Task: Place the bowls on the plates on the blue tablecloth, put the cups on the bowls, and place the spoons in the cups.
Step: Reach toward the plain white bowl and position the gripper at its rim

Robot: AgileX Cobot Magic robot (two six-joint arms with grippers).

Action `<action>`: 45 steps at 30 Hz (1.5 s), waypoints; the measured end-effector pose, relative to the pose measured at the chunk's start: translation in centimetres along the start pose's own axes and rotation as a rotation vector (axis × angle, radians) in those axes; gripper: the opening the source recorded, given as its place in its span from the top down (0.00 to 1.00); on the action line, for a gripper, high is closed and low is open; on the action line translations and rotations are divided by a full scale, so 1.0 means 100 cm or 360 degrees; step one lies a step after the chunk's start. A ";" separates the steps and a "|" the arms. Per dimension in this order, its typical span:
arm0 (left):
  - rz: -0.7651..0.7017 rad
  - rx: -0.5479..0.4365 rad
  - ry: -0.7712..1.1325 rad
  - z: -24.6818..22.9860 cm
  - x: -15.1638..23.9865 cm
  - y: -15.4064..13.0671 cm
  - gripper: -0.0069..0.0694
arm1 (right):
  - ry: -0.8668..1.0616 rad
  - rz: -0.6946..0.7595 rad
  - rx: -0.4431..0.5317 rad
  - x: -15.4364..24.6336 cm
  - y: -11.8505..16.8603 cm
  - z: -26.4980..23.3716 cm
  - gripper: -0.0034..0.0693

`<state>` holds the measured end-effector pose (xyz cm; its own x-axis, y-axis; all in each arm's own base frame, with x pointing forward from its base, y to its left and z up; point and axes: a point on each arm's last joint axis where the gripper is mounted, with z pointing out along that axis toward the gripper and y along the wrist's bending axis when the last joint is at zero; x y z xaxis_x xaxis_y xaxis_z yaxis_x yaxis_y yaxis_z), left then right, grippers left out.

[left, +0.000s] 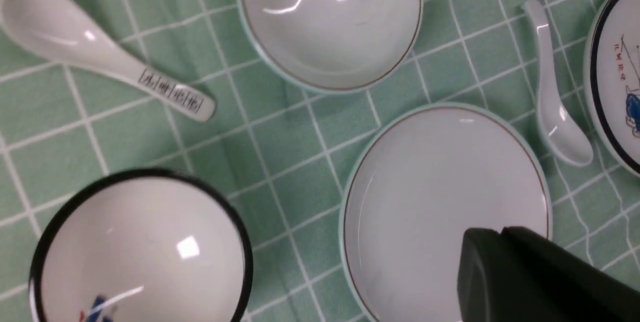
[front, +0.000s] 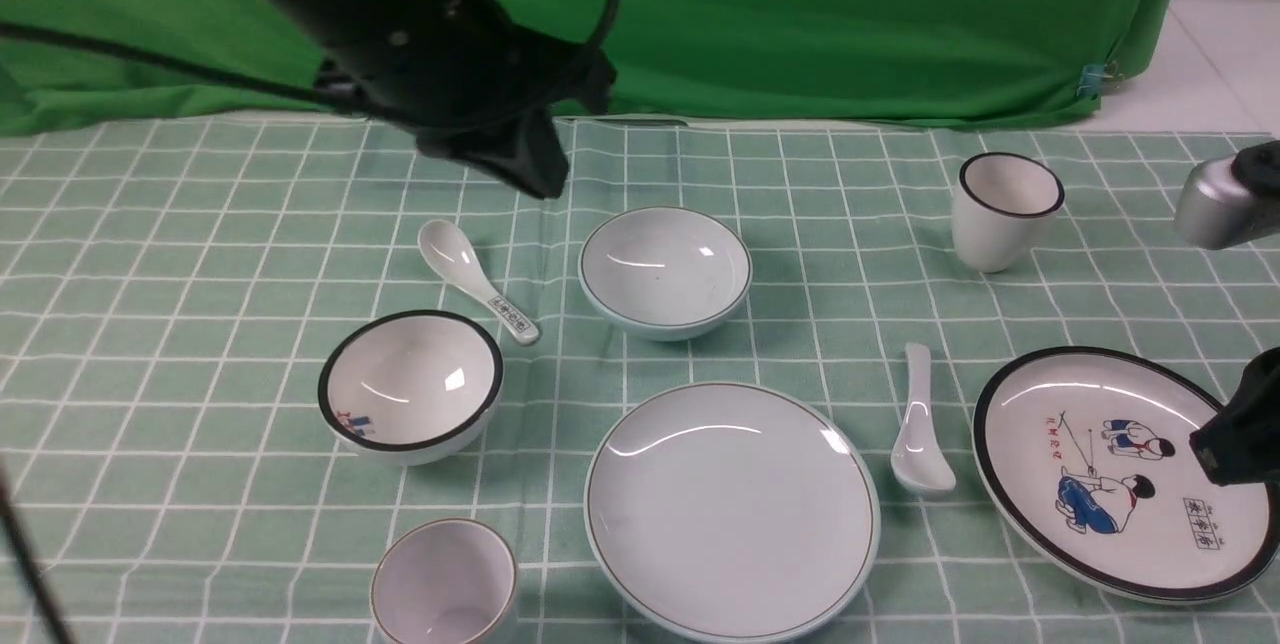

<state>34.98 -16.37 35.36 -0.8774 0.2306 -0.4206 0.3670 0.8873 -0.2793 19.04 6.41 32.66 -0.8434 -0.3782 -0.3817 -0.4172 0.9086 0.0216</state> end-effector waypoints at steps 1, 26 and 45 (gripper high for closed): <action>-0.0003 -0.0008 0.0025 0.006 -0.002 0.001 0.91 | 0.0000 0.0000 0.0000 0.000 0.000 0.000 0.93; -0.0097 -0.0322 0.0149 0.165 -0.053 0.054 0.17 | -0.0087 0.0035 -0.0061 -0.005 0.003 0.002 0.92; -0.0170 -0.0269 0.0212 0.205 -0.045 0.062 0.68 | -0.0107 0.0002 -0.0064 -0.006 0.004 0.002 0.88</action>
<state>47.50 -20.11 17.83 -0.9456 0.1727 -0.2756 0.2230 0.9611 -0.1628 19.43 6.98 32.70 -0.8199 -0.3628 -0.4428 -0.4303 0.9008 0.0587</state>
